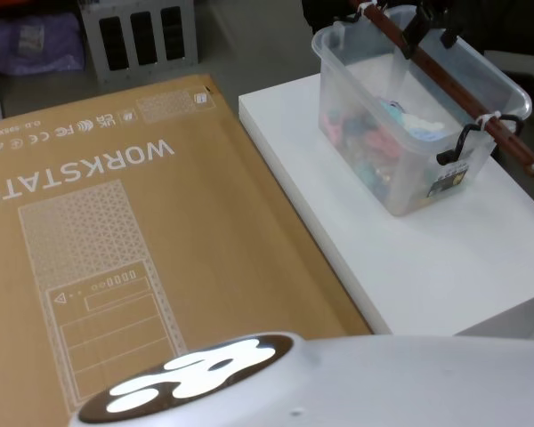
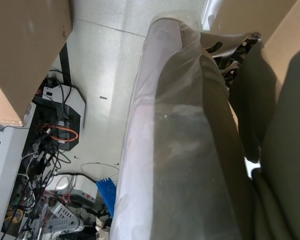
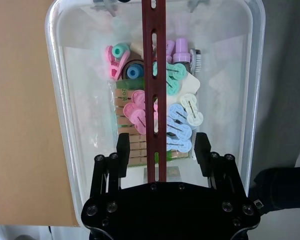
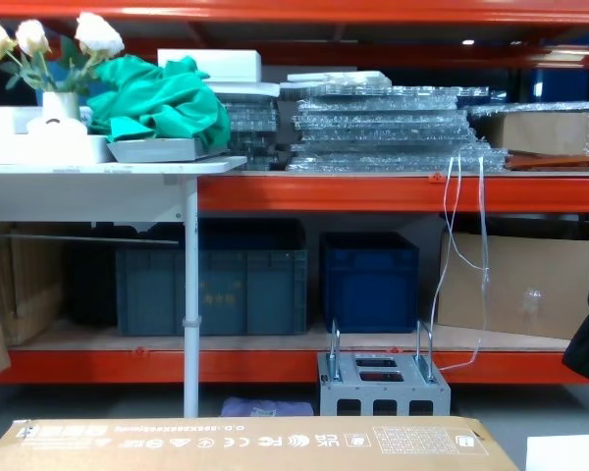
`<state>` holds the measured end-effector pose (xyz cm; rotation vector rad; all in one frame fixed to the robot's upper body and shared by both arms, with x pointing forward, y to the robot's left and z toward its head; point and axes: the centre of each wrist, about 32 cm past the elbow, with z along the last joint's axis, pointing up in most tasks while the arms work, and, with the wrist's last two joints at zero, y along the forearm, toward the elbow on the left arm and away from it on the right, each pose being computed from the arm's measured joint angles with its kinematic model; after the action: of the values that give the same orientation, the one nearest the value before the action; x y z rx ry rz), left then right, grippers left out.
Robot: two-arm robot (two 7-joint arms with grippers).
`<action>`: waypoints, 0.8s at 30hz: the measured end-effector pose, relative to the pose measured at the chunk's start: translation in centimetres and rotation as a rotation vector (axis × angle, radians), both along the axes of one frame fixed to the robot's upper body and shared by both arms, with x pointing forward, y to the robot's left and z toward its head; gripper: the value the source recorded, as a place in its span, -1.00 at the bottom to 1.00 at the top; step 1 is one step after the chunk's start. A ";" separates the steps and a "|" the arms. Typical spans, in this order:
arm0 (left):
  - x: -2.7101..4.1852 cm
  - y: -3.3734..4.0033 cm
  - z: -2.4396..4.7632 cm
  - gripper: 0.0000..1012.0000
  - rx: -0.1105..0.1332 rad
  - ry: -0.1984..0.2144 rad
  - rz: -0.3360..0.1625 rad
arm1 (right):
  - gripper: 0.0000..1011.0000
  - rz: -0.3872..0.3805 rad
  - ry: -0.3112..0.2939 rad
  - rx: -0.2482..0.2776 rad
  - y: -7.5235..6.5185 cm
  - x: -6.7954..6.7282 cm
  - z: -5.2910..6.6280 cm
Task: Use one hand to grasp the basket and place it at the designated location.
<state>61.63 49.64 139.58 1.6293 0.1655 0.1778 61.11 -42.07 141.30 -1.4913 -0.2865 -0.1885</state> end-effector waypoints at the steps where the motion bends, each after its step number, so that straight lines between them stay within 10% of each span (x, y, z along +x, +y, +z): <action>1: 0.00 0.00 0.00 -1.00 0.000 0.000 0.000 | 0.53 0.000 -0.001 0.001 0.0 0.0 0.1; 10: 0.00 0.00 0.00 -1.00 0.000 0.000 0.000 | 0.98 0.001 -0.025 0.011 -0.4 -0.7 1.1; 24: 0.00 0.00 0.00 -1.00 0.000 0.000 0.000 | 0.98 0.002 -0.105 0.044 -1.5 -2.8 4.2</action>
<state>61.63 49.63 139.58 1.6291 0.1654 0.1777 58.31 -43.58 145.51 -1.4396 -0.3658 -0.2707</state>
